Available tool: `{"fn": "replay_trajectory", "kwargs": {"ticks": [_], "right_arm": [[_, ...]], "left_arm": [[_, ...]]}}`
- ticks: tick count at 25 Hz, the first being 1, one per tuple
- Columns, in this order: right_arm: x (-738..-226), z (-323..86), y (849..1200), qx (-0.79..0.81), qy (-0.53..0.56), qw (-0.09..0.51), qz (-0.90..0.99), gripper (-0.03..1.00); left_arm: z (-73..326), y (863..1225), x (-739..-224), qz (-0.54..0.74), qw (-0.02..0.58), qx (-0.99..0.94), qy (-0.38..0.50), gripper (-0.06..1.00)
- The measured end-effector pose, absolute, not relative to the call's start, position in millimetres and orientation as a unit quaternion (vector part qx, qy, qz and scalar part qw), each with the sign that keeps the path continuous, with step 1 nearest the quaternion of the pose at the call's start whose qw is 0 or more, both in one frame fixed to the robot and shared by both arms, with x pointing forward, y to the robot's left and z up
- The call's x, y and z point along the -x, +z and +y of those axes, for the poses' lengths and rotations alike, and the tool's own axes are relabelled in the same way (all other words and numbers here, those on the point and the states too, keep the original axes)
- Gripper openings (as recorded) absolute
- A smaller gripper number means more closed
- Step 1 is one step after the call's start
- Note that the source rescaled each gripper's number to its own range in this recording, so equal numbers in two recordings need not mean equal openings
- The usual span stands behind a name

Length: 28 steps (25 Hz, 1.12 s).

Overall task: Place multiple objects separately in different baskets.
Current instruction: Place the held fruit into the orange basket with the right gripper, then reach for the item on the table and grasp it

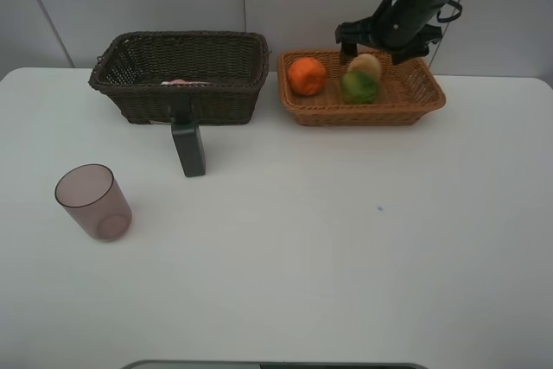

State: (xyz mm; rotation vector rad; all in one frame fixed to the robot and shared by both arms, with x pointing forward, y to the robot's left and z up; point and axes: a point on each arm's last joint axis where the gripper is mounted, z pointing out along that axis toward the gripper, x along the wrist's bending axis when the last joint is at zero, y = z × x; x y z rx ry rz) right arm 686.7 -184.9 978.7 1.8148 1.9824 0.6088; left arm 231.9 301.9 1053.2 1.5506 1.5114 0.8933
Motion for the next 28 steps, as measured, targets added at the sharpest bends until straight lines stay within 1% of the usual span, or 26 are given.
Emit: {"fn": "replay_trajectory", "kwargs": {"ticks": [4, 8, 13, 17, 19, 21, 24, 28], "right_arm": [[-673.6, -174.8, 1001.4, -0.638, 0.215, 0.19, 0.715, 0.92], [-655.4, -155.2, 1017.7, -0.624, 0.202, 0.178, 0.733, 0.92], [-629.6, -120.8, 1025.6, -0.596, 0.179, 0.157, 0.767, 0.92], [-610.5, -105.3, 1033.7, -0.583, 0.158, 0.14, 0.785, 0.92], [-604.8, -110.4, 1039.5, -0.588, 0.148, 0.135, 0.784, 0.92], [-598.2, -125.1, 1042.8, -0.6, 0.132, 0.13, 0.778, 0.92], [-584.6, -163.6, 1051.2, -0.632, 0.116, 0.129, 0.756, 0.92], [-552.3, -217.2, 1065.0, -0.672, 0.109, 0.136, 0.72, 0.92]], "left_arm": [[301.9, 1053.2, -231.9, 0.594, 0.389, -0.61, 0.351, 1.0], [301.9, 1053.2, -231.9, 0.594, 0.389, -0.61, 0.351, 1.0], [301.9, 1053.2, -231.9, 0.594, 0.389, -0.61, 0.351, 1.0], [301.9, 1053.2, -231.9, 0.594, 0.389, -0.61, 0.351, 1.0], [301.9, 1053.2, -231.9, 0.594, 0.389, -0.61, 0.351, 1.0], [301.9, 1053.2, -231.9, 0.594, 0.389, -0.61, 0.351, 1.0], [301.9, 1053.2, -231.9, 0.594, 0.389, -0.61, 0.351, 1.0], [301.9, 1053.2, -231.9, 0.594, 0.389, -0.61, 0.351, 1.0]]}}
